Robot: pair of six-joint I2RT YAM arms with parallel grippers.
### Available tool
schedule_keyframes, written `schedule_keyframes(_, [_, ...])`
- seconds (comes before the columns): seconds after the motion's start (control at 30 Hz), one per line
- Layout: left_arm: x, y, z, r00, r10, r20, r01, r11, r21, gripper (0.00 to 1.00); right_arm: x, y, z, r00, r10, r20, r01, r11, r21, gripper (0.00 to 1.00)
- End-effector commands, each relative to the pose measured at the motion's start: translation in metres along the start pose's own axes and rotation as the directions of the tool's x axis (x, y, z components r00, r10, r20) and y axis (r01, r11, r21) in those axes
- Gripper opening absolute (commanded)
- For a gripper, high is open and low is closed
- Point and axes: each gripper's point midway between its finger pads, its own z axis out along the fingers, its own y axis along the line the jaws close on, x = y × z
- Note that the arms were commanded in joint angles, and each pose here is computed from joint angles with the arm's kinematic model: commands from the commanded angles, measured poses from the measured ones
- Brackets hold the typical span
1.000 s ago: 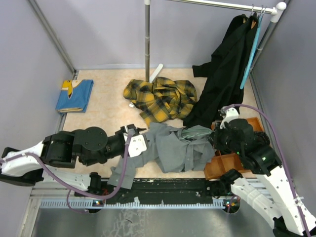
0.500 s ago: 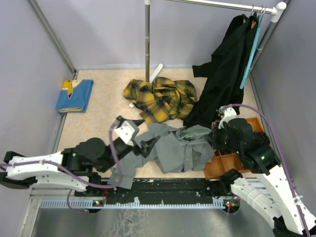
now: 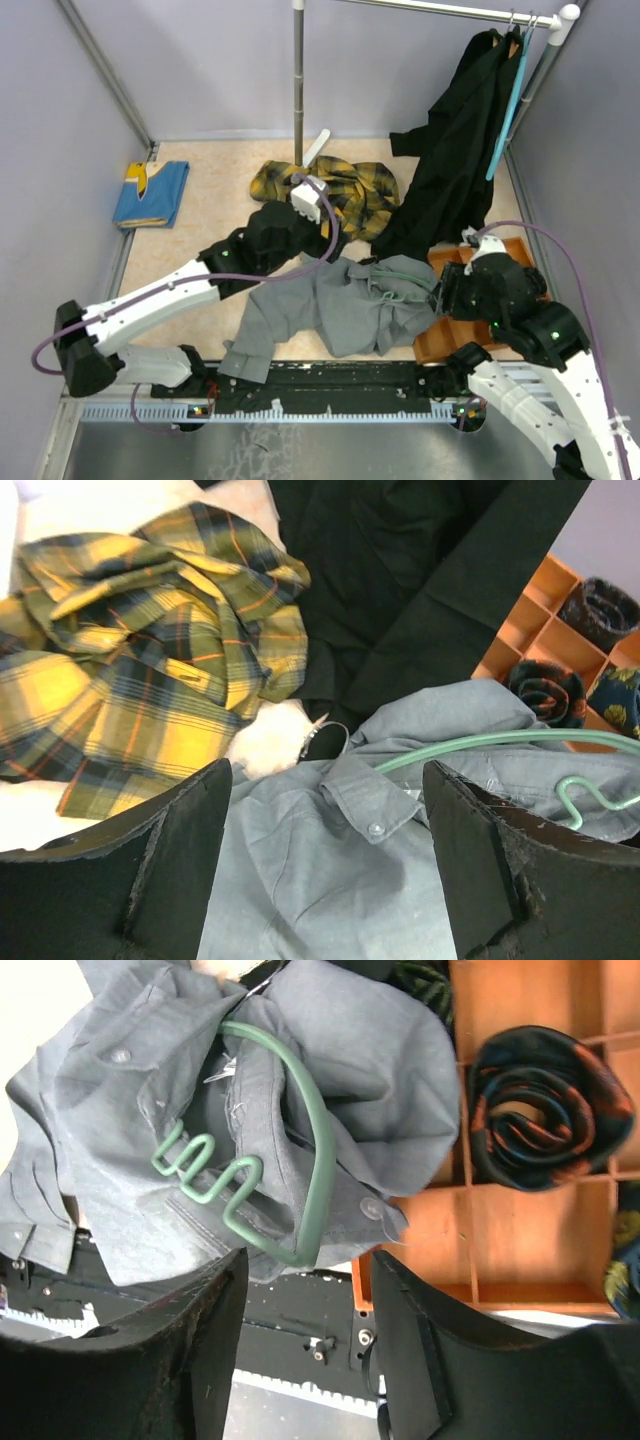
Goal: Place the shirt on the hanger
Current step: Adjust the shirt on the hanger.
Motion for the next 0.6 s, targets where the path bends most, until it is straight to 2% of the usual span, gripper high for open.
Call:
schedule_keyframes(0.0, [0.009, -0.017, 0.017, 0.997, -0.016, -0.075, 0.024, 0.995, 0.095, 0.82, -0.015, -0.016, -0.043, 0.992, 0.083, 0.095, -0.09, 0.993, 0.075, 0.53])
schedule_keyframes(0.13, [0.038, -0.017, 0.03, 0.988, 0.005, -0.154, 0.012, 0.994, 0.104, 0.79, -0.034, -0.018, -0.075, 0.978, 0.093, 0.189, -0.107, 0.992, 0.064, 0.54])
schedule_keyframes(0.23, [0.066, -0.02, 0.032, 0.977, 0.014, -0.215, 0.017, 0.99, 0.142, 0.76, -0.051, 0.001, -0.083, 0.969, 0.042, 0.243, -0.035, 0.999, -0.032, 0.56])
schedule_keyframes(0.37, [0.103, -0.02, 0.029, 0.953, 0.018, -0.302, 0.034, 0.985, 0.168, 0.74, -0.052, 0.027, -0.056, 0.983, -0.058, 0.171, 0.079, 0.99, -0.114, 0.57])
schedule_keyframes(0.57, [0.159, -0.033, 0.018, 0.917, -0.04, -0.397, 0.143, 0.962, 0.234, 0.68, -0.058, 0.047, -0.001, 0.986, -0.135, 0.102, 0.149, 0.978, -0.144, 0.51])
